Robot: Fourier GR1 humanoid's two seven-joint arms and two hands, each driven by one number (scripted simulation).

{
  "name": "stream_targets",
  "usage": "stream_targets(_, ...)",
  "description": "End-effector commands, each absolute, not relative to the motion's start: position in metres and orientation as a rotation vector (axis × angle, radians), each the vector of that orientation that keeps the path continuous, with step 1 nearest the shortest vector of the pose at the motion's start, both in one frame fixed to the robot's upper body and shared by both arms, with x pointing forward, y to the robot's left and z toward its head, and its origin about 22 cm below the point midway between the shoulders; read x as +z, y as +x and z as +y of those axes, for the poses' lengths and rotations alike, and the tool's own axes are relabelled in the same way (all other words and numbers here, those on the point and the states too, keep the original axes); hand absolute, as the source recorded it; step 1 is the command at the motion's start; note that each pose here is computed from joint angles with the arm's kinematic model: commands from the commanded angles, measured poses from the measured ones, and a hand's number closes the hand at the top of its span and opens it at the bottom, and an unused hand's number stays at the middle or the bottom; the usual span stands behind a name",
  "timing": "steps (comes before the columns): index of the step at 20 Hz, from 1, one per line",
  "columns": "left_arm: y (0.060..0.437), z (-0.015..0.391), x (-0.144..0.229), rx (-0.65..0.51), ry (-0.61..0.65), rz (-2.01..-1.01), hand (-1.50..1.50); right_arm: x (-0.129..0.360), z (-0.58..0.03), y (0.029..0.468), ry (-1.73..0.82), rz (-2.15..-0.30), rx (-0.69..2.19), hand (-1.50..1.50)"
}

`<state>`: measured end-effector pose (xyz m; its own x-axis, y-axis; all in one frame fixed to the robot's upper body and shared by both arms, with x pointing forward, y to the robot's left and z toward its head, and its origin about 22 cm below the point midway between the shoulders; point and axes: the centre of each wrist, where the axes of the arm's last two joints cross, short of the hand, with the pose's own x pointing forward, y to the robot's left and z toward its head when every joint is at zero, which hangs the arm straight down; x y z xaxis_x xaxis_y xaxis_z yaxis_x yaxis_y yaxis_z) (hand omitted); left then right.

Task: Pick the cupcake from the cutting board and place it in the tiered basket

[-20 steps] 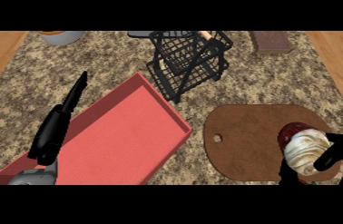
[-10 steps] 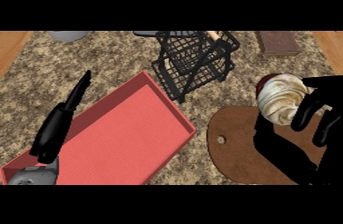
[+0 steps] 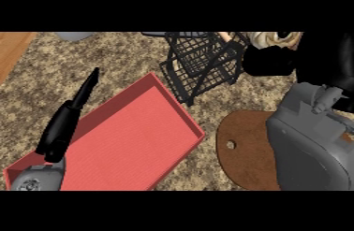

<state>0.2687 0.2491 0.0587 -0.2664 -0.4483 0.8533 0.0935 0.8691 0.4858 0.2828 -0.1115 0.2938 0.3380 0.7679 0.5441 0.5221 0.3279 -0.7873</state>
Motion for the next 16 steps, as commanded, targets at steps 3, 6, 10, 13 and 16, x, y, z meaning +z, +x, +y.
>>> stream_targets(3,0.271,0.250,0.061,-0.538,0.271,-1.783,0.00,0.320,-0.090,0.338,-1.228,-1.135,0.169,1.50)
stream_targets(6,0.269,0.244,0.052,-0.538,0.269,-1.778,0.00,0.313,-0.089,0.370,-1.195,-1.121,0.163,1.50)
stream_targets(10,0.270,0.238,0.067,-0.526,0.262,-1.797,0.00,0.281,-0.075,0.397,-1.190,-1.095,0.155,1.50)
stream_targets(13,0.274,0.240,0.066,-0.533,0.260,-1.796,0.00,0.268,-0.101,0.408,-1.113,-1.188,-0.026,1.50)
stream_targets(16,0.277,0.232,0.064,-0.539,0.253,-1.801,0.00,0.258,-0.099,0.427,-1.027,-1.240,-0.017,-1.50)
